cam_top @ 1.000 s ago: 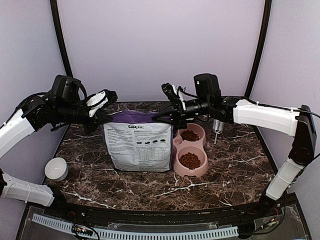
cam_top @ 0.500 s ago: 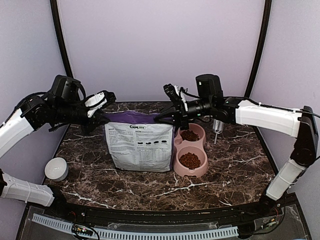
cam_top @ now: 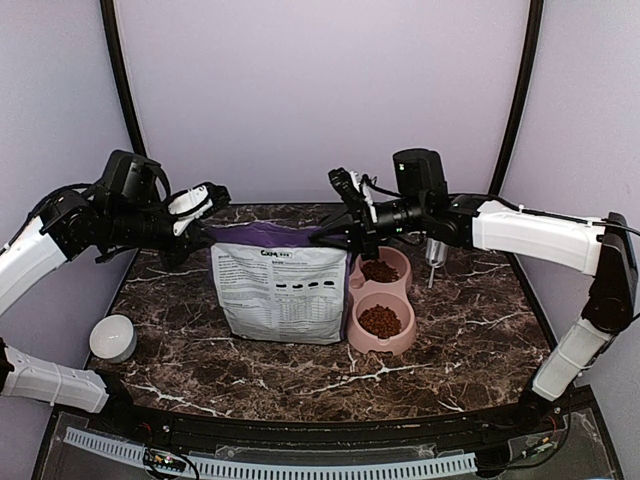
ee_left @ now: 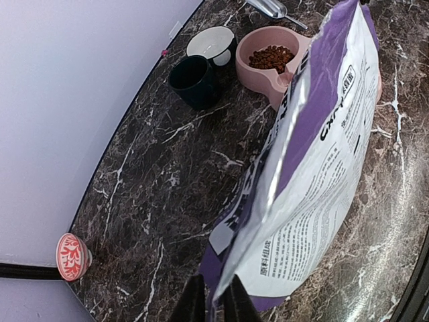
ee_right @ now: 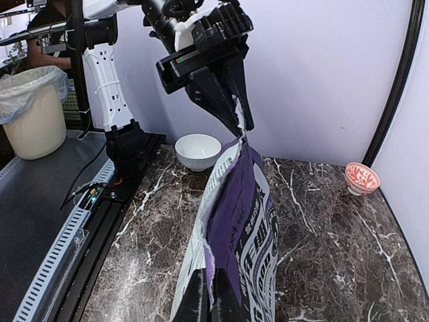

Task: Serve the pet food
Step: Press the seal on the pet food bag.

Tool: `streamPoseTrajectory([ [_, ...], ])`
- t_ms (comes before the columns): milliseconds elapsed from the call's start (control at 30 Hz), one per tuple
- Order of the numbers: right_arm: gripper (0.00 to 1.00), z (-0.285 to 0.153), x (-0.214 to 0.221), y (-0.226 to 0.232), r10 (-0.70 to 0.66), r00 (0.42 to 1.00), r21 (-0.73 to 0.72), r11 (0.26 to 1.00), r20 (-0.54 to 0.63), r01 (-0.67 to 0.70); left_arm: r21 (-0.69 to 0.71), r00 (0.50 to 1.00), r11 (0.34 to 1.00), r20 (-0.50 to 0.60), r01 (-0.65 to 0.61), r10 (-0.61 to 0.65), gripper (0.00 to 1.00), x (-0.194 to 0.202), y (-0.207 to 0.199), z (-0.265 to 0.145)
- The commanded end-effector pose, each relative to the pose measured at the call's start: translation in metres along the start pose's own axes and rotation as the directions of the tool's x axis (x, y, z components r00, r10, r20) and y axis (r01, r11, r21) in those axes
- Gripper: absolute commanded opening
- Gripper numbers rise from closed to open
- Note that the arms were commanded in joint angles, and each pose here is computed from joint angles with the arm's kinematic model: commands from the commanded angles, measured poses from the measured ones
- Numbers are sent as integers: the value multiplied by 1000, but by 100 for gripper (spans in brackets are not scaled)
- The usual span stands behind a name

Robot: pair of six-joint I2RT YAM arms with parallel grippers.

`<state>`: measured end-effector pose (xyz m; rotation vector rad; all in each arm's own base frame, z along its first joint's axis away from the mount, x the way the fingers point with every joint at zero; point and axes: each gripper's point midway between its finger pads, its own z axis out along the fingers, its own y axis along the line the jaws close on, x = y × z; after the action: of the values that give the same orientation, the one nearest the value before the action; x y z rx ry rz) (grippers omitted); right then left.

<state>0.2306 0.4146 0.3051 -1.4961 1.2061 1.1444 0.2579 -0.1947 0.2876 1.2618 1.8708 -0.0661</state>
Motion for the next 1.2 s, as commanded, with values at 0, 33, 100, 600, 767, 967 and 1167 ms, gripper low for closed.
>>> streamPoseTrajectory([
  [0, 0, -17, -17, 7, -25, 999, -16, 1000, 36, 26, -94, 998, 996, -62, 5, -10, 13, 13, 18, -15],
  [33, 0, -17, -17, 7, -26, 999, -16, 1000, 36, 27, -97, 998, 995, -64, 3, -9, 12, 14, 19, -15],
  [100, 0, -17, -18, 7, -27, 999, -16, 999, 37, 27, -90, 999, 996, -54, 2, -6, 8, 12, 18, -16],
  [600, 0, -18, -18, 8, -28, 999, -15, 999, 45, 29, 91, 988, 996, 154, -15, 0, 32, -40, -4, -20],
  [767, 0, -18, -19, 9, -27, 999, -15, 999, 47, 28, 133, 990, 991, 143, -29, 10, 24, -41, -9, -8],
  [967, 0, -18, -19, 9, -29, 998, -14, 999, 47, 30, 126, 989, 991, 144, -41, 23, 0, -42, -7, -5],
  [1167, 0, -18, -19, 9, -31, 998, -14, 999, 49, 32, 120, 983, 992, 181, -43, 21, 0, -50, -6, -16],
])
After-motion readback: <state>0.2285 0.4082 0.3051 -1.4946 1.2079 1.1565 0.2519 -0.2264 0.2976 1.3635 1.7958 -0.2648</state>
